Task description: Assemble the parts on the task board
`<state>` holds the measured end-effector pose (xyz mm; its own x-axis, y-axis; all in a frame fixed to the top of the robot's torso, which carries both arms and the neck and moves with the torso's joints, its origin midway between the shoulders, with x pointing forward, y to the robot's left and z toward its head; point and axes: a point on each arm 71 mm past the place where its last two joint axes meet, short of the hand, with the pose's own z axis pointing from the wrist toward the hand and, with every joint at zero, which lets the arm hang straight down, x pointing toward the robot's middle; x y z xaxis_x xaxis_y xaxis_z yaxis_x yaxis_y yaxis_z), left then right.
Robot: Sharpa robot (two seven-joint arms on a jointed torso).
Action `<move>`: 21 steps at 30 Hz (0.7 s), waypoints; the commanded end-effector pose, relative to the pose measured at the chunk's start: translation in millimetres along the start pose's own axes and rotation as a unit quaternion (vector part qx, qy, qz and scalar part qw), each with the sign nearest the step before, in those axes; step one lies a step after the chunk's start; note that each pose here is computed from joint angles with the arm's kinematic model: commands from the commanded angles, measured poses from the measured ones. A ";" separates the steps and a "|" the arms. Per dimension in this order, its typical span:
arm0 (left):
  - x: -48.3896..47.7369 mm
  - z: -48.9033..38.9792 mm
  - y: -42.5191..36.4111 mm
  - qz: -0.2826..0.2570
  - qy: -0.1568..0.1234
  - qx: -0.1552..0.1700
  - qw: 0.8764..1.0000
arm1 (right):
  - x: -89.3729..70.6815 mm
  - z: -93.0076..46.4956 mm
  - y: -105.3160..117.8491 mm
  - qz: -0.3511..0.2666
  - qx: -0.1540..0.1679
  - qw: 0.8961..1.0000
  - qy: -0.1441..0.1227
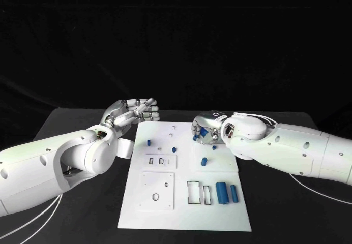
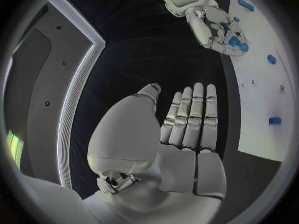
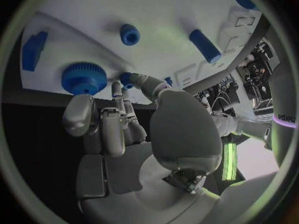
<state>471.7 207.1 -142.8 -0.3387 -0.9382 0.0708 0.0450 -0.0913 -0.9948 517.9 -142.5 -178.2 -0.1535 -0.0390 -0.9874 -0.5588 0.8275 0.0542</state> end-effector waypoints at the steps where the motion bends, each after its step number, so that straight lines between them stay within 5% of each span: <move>1: 1.0 1.0 -1.3 -0.006 0.002 0.001 1.000 | 1.3 0.4 0.7 -0.006 -0.004 1.000 0.007; 15: 0.2 1.7 -1.6 -0.008 -0.001 -0.001 1.000 | 1.9 1.3 3.0 -0.004 -0.003 1.000 0.010; 21: -1.1 1.9 -1.7 -0.009 -0.002 -0.002 1.000 | -0.8 1.0 0.9 -0.003 0.010 1.000 -0.009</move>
<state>473.8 209.0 -142.4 -0.3294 -0.9408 0.0795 0.0363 -0.0967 -0.9946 518.0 -140.5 -177.7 -0.1514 -0.0345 -0.9879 -0.5568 0.8287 0.0564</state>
